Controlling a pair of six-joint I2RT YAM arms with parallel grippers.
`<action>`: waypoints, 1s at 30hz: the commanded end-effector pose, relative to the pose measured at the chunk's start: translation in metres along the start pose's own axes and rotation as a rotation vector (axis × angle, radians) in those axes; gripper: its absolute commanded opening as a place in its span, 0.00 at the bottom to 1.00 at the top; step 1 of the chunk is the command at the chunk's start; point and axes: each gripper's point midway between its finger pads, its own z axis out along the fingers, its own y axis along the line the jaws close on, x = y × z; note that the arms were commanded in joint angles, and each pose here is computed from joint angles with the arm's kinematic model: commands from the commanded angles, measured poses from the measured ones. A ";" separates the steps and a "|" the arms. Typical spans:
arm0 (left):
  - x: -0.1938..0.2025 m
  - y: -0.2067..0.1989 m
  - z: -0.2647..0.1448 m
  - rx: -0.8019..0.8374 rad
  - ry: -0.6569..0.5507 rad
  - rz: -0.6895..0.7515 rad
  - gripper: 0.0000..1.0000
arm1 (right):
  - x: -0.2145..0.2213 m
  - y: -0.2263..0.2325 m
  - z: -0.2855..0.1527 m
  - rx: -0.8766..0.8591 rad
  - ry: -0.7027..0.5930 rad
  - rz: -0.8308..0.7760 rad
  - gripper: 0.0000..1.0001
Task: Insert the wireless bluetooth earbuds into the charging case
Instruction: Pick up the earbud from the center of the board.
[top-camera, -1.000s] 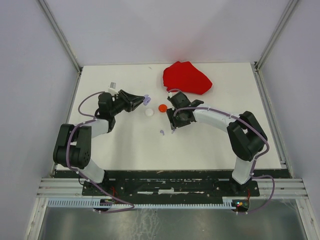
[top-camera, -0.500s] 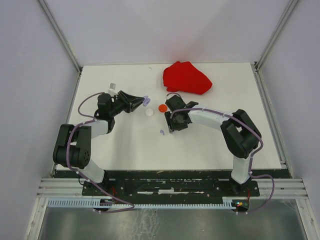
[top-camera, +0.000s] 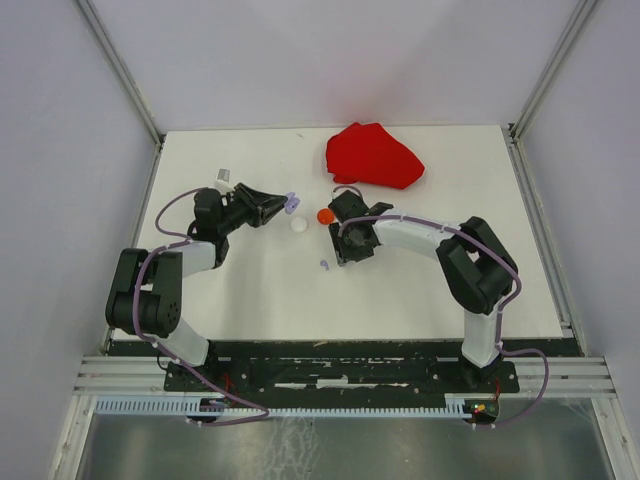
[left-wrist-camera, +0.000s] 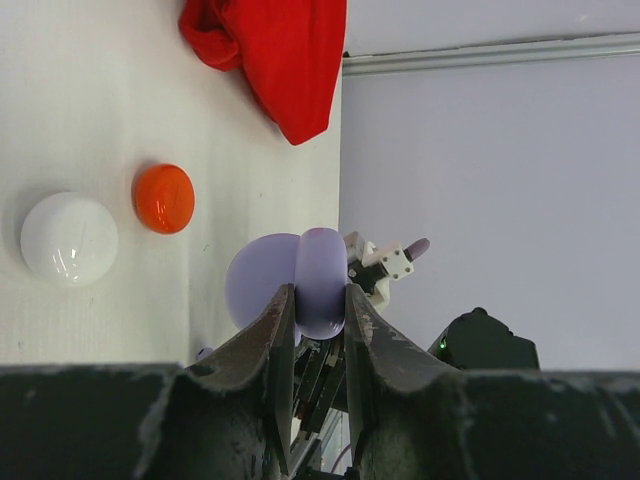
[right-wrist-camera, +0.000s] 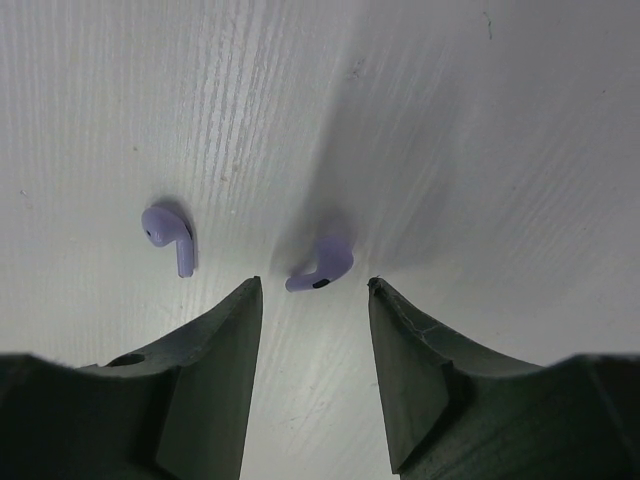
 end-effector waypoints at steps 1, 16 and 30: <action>-0.002 -0.022 -0.005 0.079 -0.001 0.024 0.03 | -0.015 0.005 0.002 0.016 -0.042 0.010 0.55; -0.004 -0.022 -0.007 0.079 -0.004 0.022 0.03 | -0.016 0.011 0.009 0.010 -0.032 -0.006 0.54; -0.008 -0.025 -0.009 0.081 -0.013 0.027 0.03 | -0.024 0.020 0.011 -0.009 -0.041 -0.023 0.54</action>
